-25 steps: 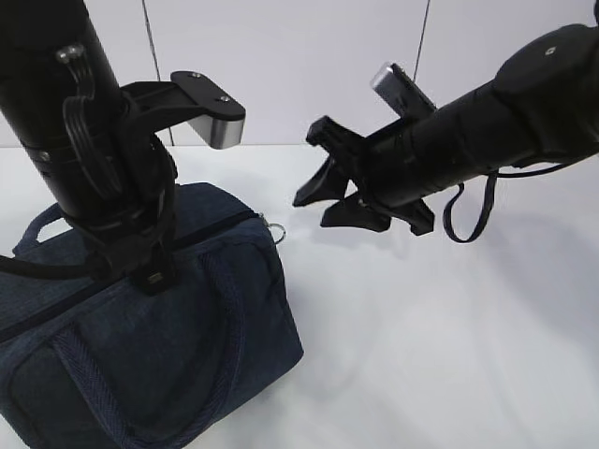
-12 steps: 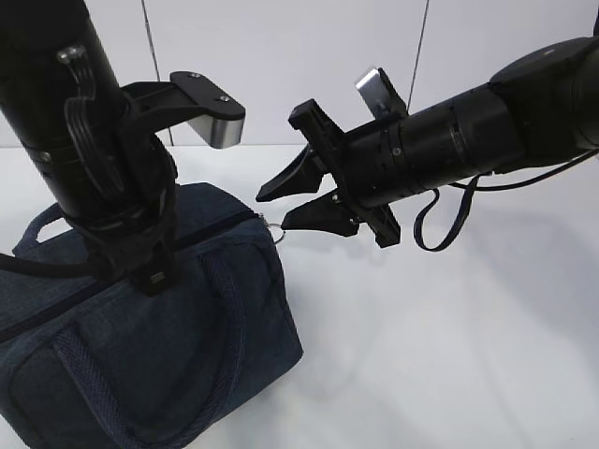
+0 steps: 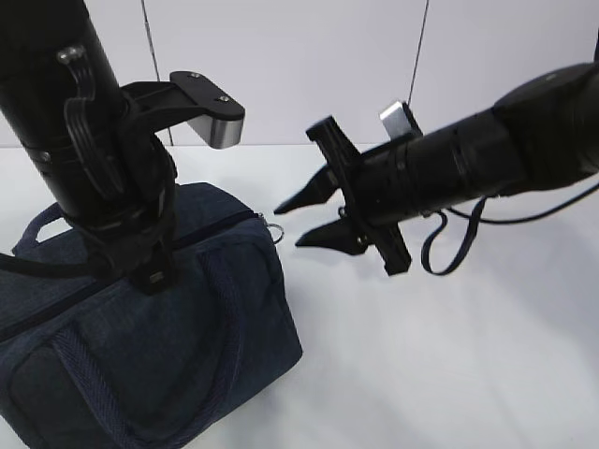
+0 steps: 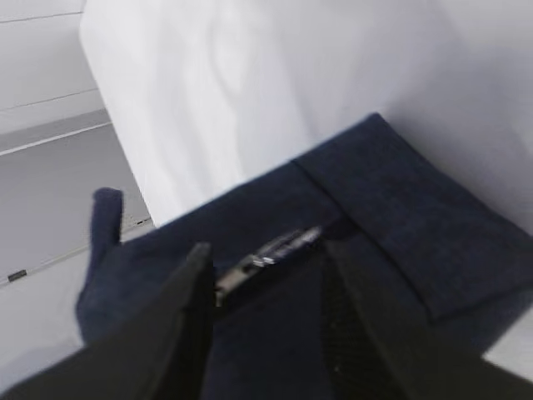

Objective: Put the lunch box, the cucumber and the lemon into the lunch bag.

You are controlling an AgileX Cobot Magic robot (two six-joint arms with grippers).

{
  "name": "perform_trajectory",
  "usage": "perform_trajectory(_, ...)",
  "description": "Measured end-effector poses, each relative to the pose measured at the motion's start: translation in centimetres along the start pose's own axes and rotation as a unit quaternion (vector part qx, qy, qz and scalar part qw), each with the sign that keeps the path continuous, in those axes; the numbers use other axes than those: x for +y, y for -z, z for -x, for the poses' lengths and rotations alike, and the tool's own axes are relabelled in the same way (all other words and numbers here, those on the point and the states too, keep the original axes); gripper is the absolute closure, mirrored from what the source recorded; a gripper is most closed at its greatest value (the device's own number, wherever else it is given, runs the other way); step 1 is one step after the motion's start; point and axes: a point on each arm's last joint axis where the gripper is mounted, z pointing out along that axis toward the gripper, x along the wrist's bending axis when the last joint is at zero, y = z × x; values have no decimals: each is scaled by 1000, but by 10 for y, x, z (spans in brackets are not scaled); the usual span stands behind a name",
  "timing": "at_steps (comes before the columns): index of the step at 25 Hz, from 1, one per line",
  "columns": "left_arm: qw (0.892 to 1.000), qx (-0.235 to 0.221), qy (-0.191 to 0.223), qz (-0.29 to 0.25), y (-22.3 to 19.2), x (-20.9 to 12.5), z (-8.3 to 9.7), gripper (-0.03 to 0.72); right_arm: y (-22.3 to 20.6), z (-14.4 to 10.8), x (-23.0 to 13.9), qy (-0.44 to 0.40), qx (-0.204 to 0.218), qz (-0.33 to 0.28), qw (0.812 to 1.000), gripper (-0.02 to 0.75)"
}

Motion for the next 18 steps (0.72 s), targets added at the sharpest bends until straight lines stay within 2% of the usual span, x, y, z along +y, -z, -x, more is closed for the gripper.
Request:
perform_trajectory(3, 1000, 6, -2, -2, 0, 0, -1, 689, -2, 10, -3, -34, -2, -3, 999, 436)
perform_trajectory(10, 1000, 9, -2, -4, 0, 0, -2, 689, -1, 3, 3, -80, 50, 27, 995, 436)
perform_trajectory(13, 1000, 10, -2, -4, 0, 0, -2, 689, -1, 2, 4, -83, 58, 33, 994, 436)
perform_trajectory(18, 1000, 10, -2, -4, 0, 0, -2, 689, -5, 3, 1, -90, 63, 9, 994, 436)
